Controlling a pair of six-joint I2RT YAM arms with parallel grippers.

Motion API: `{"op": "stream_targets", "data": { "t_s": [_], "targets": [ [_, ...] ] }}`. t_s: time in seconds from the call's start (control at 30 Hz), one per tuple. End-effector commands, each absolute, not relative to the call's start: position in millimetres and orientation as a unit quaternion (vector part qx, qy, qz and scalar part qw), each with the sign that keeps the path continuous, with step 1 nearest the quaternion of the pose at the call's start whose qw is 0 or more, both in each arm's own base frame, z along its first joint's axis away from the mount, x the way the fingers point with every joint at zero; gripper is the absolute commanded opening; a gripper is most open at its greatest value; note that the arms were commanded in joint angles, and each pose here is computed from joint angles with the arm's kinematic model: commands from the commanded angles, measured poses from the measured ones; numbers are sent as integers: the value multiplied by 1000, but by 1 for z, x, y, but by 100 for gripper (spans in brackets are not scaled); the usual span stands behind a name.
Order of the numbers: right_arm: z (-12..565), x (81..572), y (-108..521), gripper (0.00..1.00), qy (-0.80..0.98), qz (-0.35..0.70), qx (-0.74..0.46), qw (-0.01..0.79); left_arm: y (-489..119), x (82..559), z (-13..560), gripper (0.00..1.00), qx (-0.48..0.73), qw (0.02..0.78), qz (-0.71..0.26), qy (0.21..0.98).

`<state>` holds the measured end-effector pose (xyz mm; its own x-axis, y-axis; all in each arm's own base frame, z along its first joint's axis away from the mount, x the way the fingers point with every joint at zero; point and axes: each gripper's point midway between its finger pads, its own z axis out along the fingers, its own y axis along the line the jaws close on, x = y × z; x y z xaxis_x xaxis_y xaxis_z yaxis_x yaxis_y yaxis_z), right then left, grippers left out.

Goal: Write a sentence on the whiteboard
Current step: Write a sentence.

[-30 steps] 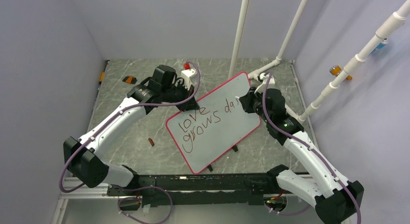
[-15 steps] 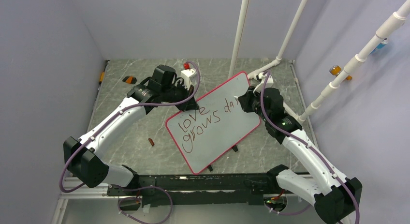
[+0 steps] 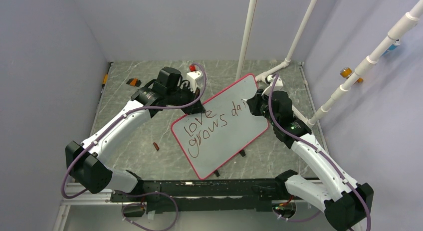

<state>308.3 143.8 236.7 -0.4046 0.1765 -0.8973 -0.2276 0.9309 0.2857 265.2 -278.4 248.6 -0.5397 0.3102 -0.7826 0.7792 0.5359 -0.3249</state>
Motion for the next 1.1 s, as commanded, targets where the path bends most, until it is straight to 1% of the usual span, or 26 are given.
{"op": "stream_targets", "data": {
  "t_s": [0.0,0.3,0.83,1.07],
  "targets": [
    [247,308,140,0,807,182,-13,562,-263,292,248,0,381,406,-261,788],
    [278,302,128,0,783,182,12,594,-263,293,249,0,381,408,-261,788],
    [288,320,140,0,779,192,11,597,-264,292,247,0,381,405,-261,789],
    [280,326,144,0,785,190,7,589,-264,292,248,0,382,406,-261,788]
  ]
}}
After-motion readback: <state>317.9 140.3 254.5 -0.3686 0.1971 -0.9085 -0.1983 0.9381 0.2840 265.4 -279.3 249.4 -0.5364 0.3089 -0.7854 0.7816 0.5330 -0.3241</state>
